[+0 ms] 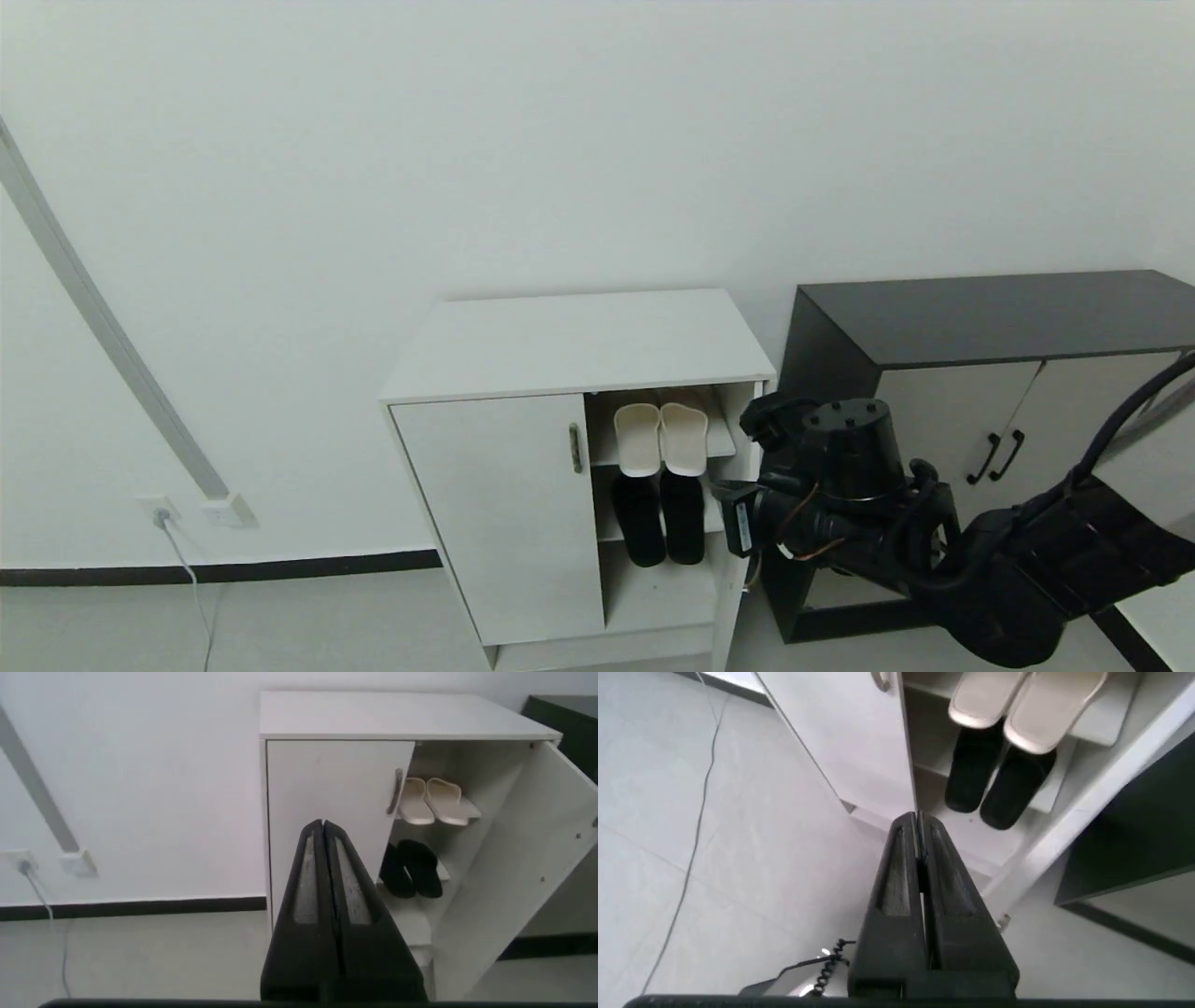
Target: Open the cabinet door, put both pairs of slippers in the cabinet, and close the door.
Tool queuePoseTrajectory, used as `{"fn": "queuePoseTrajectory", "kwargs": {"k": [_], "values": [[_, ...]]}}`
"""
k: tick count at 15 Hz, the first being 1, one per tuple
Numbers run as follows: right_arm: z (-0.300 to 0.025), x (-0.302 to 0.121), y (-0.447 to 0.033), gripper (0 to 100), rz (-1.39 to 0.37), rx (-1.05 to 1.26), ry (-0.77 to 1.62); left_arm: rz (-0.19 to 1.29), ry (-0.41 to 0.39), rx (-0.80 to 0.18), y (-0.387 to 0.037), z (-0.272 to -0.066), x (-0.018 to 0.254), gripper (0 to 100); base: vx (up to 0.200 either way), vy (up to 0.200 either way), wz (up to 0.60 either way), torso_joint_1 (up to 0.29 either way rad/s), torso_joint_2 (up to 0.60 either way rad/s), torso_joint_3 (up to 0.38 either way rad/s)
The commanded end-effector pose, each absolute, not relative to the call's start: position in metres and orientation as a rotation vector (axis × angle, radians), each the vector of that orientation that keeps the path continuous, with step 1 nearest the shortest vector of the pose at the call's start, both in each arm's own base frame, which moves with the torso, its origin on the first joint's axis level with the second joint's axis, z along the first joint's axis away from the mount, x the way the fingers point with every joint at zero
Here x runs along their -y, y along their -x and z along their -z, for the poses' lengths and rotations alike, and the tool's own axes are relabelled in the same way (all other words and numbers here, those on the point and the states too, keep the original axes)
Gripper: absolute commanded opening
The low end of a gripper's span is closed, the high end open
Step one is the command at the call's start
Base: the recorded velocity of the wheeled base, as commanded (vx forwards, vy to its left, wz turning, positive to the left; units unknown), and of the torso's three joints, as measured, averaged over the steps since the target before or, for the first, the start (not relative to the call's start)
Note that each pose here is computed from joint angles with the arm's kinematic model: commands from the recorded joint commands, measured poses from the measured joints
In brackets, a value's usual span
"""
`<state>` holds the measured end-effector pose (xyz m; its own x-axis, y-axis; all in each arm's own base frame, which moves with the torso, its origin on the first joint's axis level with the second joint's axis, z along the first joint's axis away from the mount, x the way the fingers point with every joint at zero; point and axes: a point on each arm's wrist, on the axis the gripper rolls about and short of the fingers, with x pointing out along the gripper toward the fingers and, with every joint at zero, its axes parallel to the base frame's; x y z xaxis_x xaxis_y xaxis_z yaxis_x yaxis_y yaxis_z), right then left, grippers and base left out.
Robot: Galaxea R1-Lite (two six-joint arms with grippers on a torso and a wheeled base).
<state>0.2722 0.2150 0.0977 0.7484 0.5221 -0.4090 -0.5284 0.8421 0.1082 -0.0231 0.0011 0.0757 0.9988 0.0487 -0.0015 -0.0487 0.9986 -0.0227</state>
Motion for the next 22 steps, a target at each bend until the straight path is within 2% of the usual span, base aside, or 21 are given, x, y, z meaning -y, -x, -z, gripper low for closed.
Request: {"fn": "queuePoseTrajectory", "kwargs": {"k": [1, 6, 9, 12, 17, 22], "values": [[-0.095, -0.214, -0.271, 0, -0.578, -0.444, 0.018, -0.051, 0.023, -0.001, 0.023, -0.076, -0.001, 0, 0.000, 0.000, 0.00, 0.000, 0.00, 0.000], [-0.105, -0.203, -0.267, 0, -0.553, -0.419, 0.011, -0.051, 0.023, -0.001, 0.023, -0.076, -0.001, 0, 0.000, 0.000, 0.00, 0.000, 0.00, 0.000], [-0.104, -0.176, -0.259, 0, -0.488, -0.448, 0.021, -0.051, 0.021, -0.001, 0.023, -0.076, -0.001, 0, 0.000, 0.000, 0.00, 0.000, 0.00, 0.000], [-0.102, -0.156, -0.246, 0, -0.455, -0.472, 0.029, -0.051, 0.021, -0.001, 0.023, -0.076, -0.001, 0, 0.200, 0.000, 0.00, -0.007, 0.00, 0.006], [-0.087, -0.145, -0.239, 0, -0.429, -0.538, 0.046, -0.051, 0.021, -0.001, 0.023, -0.076, -0.001, 0, 0.000, 0.000, 0.00, 0.000, 0.00, 0.000], [-0.062, -0.152, -0.254, 0, -0.419, -0.575, 0.056, -0.052, 0.021, -0.001, 0.023, -0.076, -0.001, 0, 0.000, 0.000, 0.00, 0.000, 0.00, 0.000]]}}
